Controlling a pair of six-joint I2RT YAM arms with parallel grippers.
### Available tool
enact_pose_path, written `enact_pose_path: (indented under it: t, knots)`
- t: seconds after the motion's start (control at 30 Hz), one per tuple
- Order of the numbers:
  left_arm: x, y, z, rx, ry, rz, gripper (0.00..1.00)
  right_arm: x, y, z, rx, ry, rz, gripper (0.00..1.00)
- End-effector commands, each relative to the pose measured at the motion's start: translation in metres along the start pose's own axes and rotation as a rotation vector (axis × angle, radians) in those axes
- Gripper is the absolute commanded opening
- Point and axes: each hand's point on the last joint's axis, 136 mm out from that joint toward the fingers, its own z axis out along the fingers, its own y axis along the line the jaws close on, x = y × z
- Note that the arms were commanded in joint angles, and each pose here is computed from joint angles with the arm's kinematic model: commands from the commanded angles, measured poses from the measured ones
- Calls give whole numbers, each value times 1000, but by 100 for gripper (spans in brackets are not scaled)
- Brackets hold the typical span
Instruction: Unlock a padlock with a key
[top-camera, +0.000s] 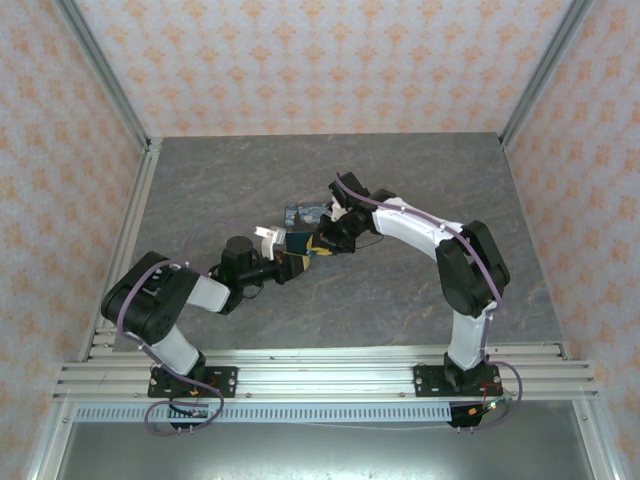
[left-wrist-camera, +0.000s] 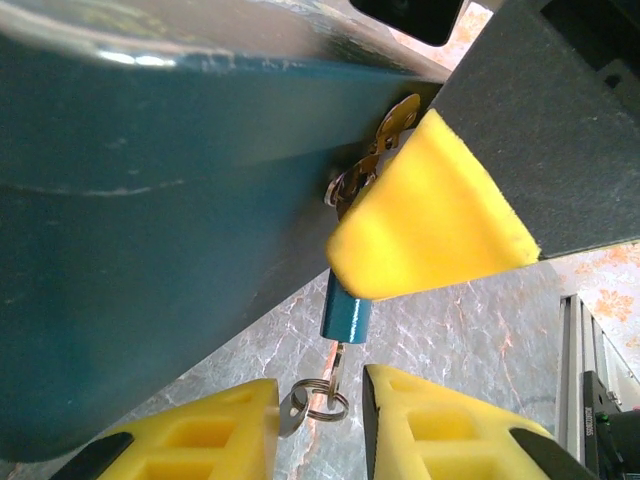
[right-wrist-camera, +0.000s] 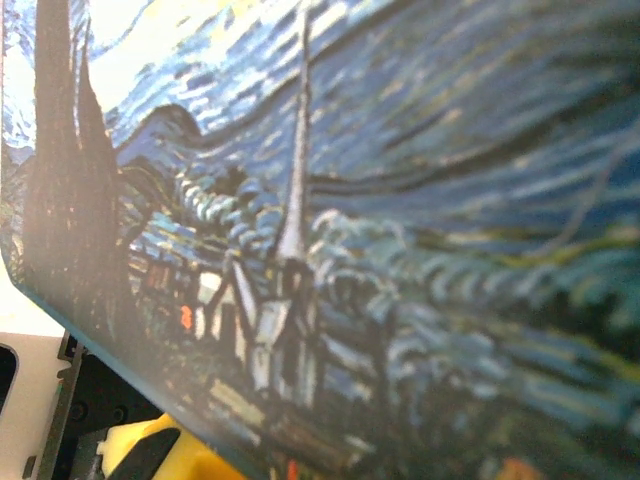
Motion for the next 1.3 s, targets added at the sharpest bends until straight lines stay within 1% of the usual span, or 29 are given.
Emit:
enact_pose_path:
  t: [0.0,0.3,0.37,0.4,0.47,0.53,0.63,0.67,0.9,1.1,1.27]
  knots:
    - [-13,-13,4,49,-34,38,26,-2,18,-8,-37,-8,-15,0]
    - [-12,-16,5,56,-28,49,24,-2,18,-7,-44,-7,-8,0]
    - [-12,-17,6,59,-28,54,22,-2,18,-7,-46,-6,-7,0]
    - [-14,-18,6,61,-31,59,19,-2,19,-7,-50,-7,-6,0]
    - [-14,-19,6,64,-30,69,8,-2,19,-7,-54,-8,-2,0]
    - [-14,-21,6,61,-30,82,4,-2,20,-6,-58,-7,1,0]
    - [-14,-22,5,46,-28,108,1,-2,21,-7,-63,-10,4,0]
    - [-16,-24,5,46,-36,122,1,-2,21,-7,-65,-10,4,0]
    - [-10,-24,4,-16,2,185,0,-3,23,-5,-84,-9,19,0]
    - [-5,-24,4,-110,26,311,0,-3,23,-4,-91,-11,30,0]
    - [-4,-23,1,-198,7,412,0,-4,23,-4,-92,-13,40,0]
